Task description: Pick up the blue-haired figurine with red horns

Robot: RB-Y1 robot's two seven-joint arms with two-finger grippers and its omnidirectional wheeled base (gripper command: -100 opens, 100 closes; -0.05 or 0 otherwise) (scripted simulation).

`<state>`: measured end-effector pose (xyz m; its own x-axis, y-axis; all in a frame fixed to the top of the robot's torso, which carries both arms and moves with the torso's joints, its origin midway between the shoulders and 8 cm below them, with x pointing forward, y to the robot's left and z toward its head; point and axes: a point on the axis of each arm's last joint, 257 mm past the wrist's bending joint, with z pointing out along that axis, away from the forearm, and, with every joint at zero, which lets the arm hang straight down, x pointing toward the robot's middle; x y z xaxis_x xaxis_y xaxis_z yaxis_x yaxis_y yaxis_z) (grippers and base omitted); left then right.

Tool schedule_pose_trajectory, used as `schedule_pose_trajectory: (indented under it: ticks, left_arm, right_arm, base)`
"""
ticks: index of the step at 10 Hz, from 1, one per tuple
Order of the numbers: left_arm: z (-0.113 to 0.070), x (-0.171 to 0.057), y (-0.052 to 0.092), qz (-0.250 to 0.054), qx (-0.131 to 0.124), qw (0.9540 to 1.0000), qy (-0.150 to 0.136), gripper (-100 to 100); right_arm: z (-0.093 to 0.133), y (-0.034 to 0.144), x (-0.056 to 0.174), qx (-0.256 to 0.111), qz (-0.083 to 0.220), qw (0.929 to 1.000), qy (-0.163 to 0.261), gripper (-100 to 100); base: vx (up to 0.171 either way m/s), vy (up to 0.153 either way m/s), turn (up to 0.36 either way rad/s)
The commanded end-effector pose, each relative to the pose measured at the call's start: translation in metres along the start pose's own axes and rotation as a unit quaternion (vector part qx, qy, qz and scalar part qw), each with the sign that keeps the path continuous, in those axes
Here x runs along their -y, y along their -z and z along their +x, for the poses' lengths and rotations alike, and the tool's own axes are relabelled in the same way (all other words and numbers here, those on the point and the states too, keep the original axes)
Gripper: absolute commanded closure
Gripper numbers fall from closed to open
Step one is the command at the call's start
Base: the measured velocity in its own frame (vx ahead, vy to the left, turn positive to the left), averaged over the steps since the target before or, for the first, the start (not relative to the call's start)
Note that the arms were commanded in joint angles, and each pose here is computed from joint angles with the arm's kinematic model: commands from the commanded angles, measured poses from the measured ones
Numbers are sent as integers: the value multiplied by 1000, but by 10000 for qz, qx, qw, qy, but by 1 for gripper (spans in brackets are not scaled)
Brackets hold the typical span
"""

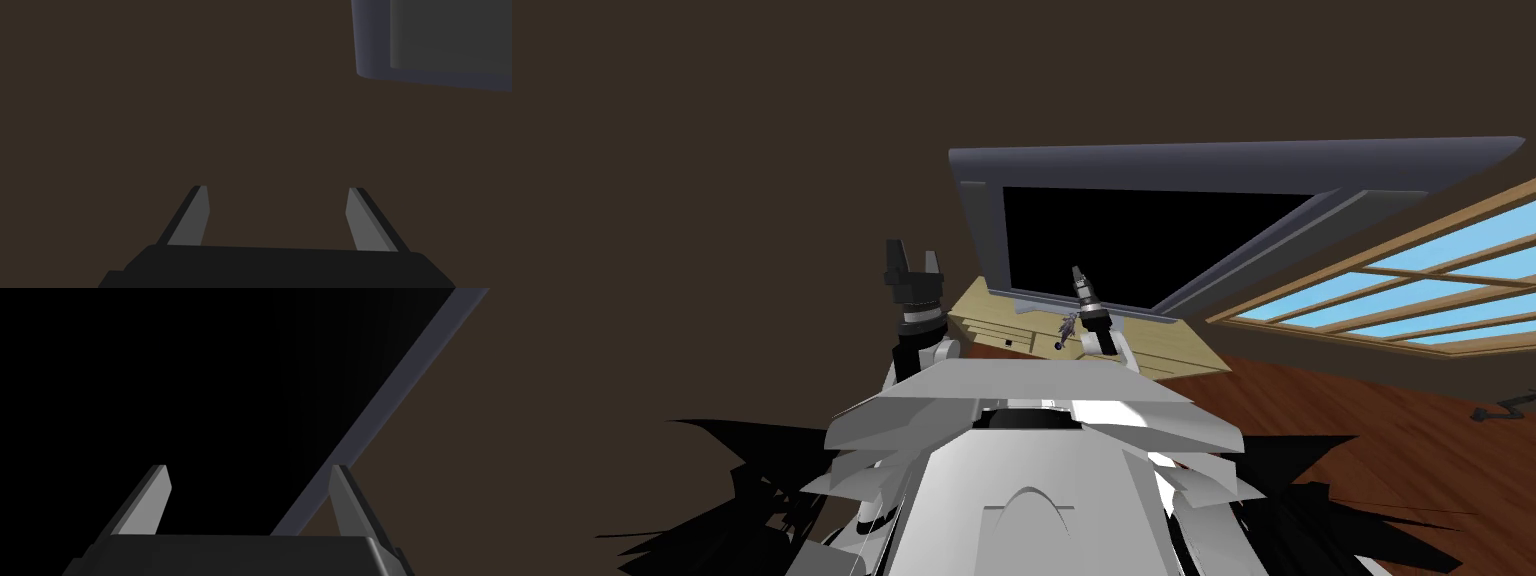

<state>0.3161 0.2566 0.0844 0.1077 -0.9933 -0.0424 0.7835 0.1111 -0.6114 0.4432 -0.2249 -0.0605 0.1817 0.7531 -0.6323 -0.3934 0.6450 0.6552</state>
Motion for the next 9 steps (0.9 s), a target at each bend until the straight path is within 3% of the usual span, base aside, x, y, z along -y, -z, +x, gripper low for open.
schedule_pose_trajectory:
  ticks: [1,5,6,7,8,9]
  left_arm:
    - [0,0,0,0,0,10000,0,0]
    - [0,0,0,0,0,10000,0,0]
    - [0,0,0,0,0,10000,0,0]
    - [0,0,0,0,0,10000,0,0]
    - [0,0,0,0,0,10000,0,0]
    - [0,0,0,0,0,10000,0,0]
  right_arm:
    - [18,-3,21,-246,258,9987,351,-100]
    - [48,-8,58,-671,694,9903,999,-100]
    - [59,-11,72,-835,865,9841,1307,-100]
    - [62,-8,77,-879,910,9831,1323,-100]
    - [74,-9,95,-1062,1107,9747,1623,-100]
    - [75,-8,97,-1083,1125,9739,1646,-100]
  base:
    - [0,13,48]
    - [2,16,49]
    - [-5,17,51]
    - [-3,13,27]
    - [-3,16,63]
    - [-1,13,27]
